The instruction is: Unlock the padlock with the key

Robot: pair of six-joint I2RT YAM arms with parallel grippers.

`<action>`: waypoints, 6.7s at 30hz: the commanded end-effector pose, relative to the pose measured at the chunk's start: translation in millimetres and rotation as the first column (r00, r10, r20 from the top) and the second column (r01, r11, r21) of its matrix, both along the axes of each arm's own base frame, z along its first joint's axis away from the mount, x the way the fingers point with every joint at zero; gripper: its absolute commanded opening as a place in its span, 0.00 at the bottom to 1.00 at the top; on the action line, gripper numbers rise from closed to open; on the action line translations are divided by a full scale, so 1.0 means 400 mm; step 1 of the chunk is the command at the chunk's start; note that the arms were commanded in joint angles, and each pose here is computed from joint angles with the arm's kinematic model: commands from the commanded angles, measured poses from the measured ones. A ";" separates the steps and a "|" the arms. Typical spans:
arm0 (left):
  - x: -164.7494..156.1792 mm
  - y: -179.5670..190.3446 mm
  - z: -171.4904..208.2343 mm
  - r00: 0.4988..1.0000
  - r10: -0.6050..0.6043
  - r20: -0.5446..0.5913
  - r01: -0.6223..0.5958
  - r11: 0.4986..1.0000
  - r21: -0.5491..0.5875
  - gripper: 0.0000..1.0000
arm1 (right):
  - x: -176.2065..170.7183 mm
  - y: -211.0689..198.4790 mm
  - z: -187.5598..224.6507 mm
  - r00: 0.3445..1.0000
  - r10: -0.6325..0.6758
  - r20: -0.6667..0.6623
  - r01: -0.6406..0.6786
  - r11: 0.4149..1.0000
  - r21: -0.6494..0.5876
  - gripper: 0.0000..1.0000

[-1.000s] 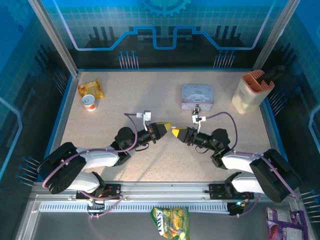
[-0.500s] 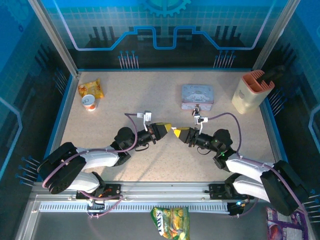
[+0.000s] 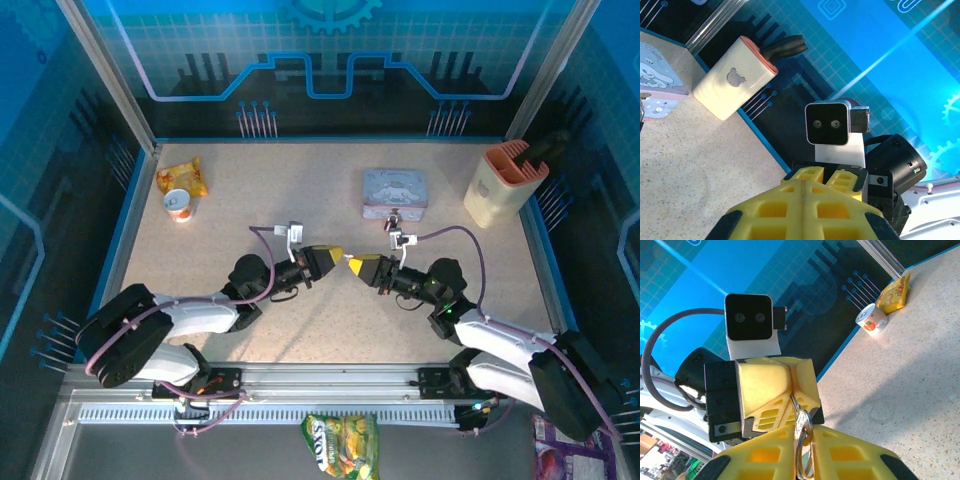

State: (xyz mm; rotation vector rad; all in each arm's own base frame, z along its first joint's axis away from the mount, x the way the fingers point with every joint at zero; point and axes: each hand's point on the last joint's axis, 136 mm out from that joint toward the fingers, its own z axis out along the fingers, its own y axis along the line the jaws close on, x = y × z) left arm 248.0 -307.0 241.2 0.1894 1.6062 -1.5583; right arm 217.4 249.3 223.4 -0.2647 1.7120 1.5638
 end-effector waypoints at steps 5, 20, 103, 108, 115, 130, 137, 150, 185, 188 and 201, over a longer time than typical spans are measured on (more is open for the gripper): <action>-0.004 0.002 0.003 1.000 -0.015 0.025 0.015 1.000 -0.027 0.00 | -0.017 0.019 0.076 0.996 0.044 0.072 -0.048 0.997 0.058 0.17; -0.006 -0.009 0.000 0.999 -0.027 0.029 0.027 0.999 -0.018 0.00 | -0.009 0.025 0.070 0.997 0.034 0.067 -0.037 0.999 0.036 0.09; 0.550 -0.332 -0.552 0.822 0.542 -0.177 -0.074 0.409 0.910 0.57 | -0.100 -0.480 0.101 0.661 -0.669 0.341 0.751 0.580 -0.316 0.00; 0.561 -0.330 -0.557 0.823 0.533 -0.195 -0.062 0.425 0.903 0.49 | -0.095 -0.470 0.092 0.678 -0.658 0.329 0.735 0.591 -0.332 0.00; 0.568 -0.325 -0.542 0.838 0.517 -0.174 -0.069 0.416 0.907 0.38 | -0.083 -0.460 0.068 0.701 -0.650 0.293 0.709 0.593 -0.381 0.00; 0.570 -0.234 -0.480 0.871 0.485 -0.078 -0.135 0.388 0.912 0.27 | -0.049 -0.436 0.052 0.727 -0.651 0.218 0.669 0.600 -0.440 0.00; 0.556 -0.106 -0.482 0.847 0.526 -0.080 -0.147 0.377 0.914 0.23 | -0.037 -0.417 0.040 0.749 -0.635 0.188 0.638 0.616 -0.462 0.00; 0.430 0.194 -0.481 0.767 0.635 -0.097 -0.159 0.335 0.929 0.21 | -0.002 -0.361 0.010 0.798 -0.593 0.108 0.565 0.674 -0.475 0.00; 0.106 0.075 -0.488 0.800 0.566 -0.197 -0.179 0.540 0.823 0.49 | 0.030 -0.278 -0.046 0.860 -0.509 -0.032 0.432 0.759 -0.487 0.00; 0.092 0.082 -0.468 0.834 0.524 -0.173 -0.202 0.581 0.789 0.53 | 0.030 -0.275 -0.047 0.862 -0.506 -0.036 0.427 0.762 -0.487 0.00; 0.066 0.084 -0.469 0.930 0.333 -0.158 -0.158 0.746 0.647 0.57 | 0.029 -0.266 -0.034 0.869 -0.493 -0.046 0.417 0.778 -0.471 0.00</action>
